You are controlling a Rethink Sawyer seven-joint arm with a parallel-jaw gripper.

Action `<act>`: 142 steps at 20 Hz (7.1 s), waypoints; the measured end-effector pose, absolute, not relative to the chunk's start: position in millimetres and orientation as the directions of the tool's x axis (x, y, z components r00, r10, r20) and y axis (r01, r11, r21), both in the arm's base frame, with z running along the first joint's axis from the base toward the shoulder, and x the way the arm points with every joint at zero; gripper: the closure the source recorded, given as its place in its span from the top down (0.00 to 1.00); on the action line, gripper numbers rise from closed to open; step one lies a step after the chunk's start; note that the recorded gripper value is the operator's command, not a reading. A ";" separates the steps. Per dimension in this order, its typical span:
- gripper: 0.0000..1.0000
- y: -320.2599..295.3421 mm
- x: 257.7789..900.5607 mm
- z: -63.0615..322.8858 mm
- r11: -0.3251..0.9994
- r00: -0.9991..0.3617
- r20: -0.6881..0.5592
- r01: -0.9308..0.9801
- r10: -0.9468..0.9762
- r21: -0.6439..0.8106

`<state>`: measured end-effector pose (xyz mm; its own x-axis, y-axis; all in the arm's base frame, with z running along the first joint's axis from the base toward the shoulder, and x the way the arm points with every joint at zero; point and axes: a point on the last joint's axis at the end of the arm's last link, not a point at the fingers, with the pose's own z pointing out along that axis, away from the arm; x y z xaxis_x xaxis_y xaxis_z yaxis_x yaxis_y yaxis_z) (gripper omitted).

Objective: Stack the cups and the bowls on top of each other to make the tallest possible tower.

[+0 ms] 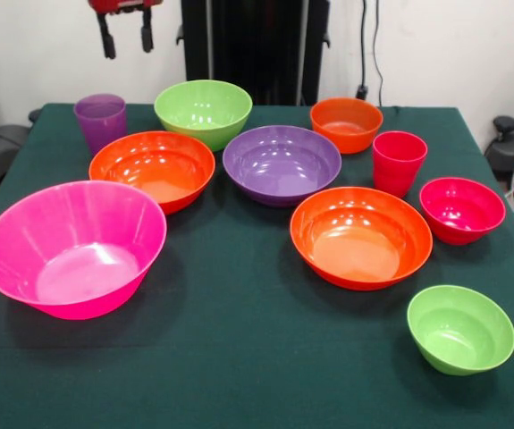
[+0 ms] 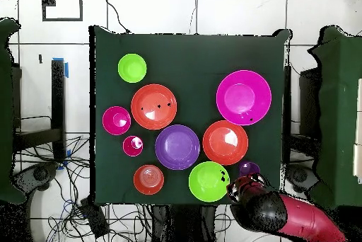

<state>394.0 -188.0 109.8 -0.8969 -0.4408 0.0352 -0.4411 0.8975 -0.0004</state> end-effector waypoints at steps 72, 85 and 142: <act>1.00 -101.5 400.0 48.4 0.920 -0.919 -0.072 -0.391 -0.389 0.027; 1.00 -86.2 406.4 80.5 0.909 -0.905 -0.092 -0.415 -0.416 -0.028; 1.00 -39.7 356.7 35.0 0.941 -0.947 -0.036 -0.321 -0.319 0.110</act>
<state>356.7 -39.7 35.0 -0.9470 -0.3192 -0.0363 -0.3212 0.9406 0.1102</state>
